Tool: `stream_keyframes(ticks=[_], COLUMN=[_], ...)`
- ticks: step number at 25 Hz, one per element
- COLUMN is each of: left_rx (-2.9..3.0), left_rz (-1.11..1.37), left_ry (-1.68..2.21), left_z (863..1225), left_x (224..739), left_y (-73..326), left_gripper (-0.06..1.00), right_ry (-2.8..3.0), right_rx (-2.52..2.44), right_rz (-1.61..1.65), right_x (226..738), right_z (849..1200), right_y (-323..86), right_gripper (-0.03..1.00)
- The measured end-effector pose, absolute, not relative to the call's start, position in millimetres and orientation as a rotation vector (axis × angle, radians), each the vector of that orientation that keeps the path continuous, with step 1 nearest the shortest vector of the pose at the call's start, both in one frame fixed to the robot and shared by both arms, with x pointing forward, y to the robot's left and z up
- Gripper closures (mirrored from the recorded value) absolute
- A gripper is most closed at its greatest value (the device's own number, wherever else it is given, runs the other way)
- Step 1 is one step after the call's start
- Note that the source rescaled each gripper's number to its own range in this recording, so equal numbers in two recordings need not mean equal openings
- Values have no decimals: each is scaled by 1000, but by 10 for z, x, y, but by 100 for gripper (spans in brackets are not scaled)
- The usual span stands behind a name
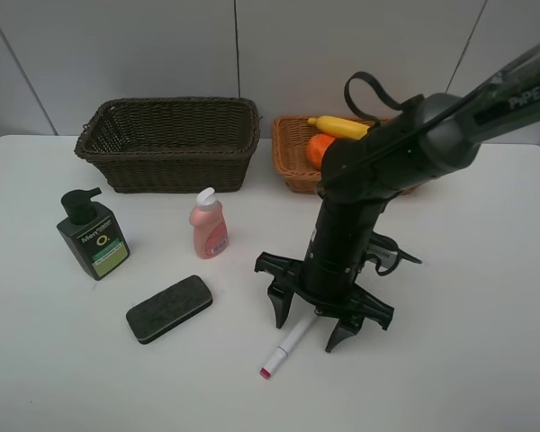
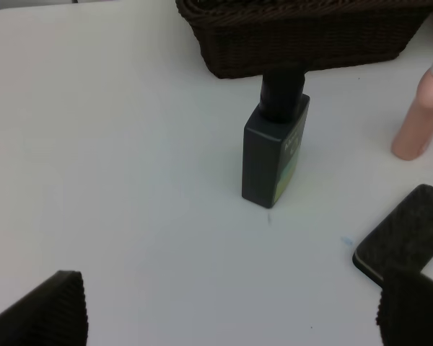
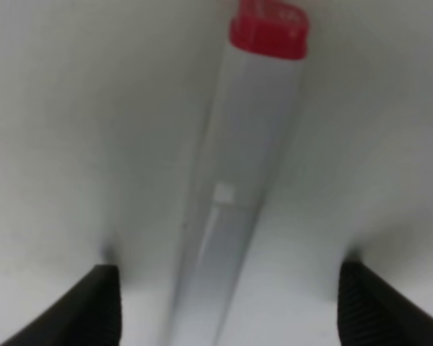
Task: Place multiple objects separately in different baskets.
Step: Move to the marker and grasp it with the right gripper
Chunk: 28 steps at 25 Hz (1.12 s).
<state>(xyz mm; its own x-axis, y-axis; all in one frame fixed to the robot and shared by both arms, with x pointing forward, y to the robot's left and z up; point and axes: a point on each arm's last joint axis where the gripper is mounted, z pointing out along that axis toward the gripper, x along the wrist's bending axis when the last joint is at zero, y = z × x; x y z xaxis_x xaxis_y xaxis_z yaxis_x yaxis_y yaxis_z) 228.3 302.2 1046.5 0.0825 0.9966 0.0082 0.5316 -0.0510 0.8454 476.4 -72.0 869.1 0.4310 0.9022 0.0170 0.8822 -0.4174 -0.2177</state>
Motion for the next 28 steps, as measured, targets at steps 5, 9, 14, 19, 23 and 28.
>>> stream_keyframes(ticks=[5, 9, 14, 19, 23, 28], left_rx=[1670, 1671, 1670, 1670, 1670, 1670], left_rz=[853, 858, 853, 853, 853, 853], left_ry=[1531, 1533, 1531, 1531, 1531, 1531], left_z=[10465, 10465, 10465, 10465, 10465, 10465], left_x=[2283, 2284, 2283, 2283, 2283, 2283], left_y=[3022, 3027, 3022, 3022, 3022, 3022], left_gripper=[-6, -6, -6, -6, -6, -6], right_ry=[-1553, -1595, -1618, -1618, -1618, -1617], right_rx=[-2489, -2458, -2440, -2440, -2440, -2437], right_rz=[139, 135, 133, 133, 133, 145], right_x=[4767, 4767, 4766, 4765, 4765, 4761], right_z=[8689, 8679, 8680, 8680, 8680, 8680], right_y=[-707, -705, -704, -704, -703, -704], right_gripper=[69, 95, 95, 95, 95, 95])
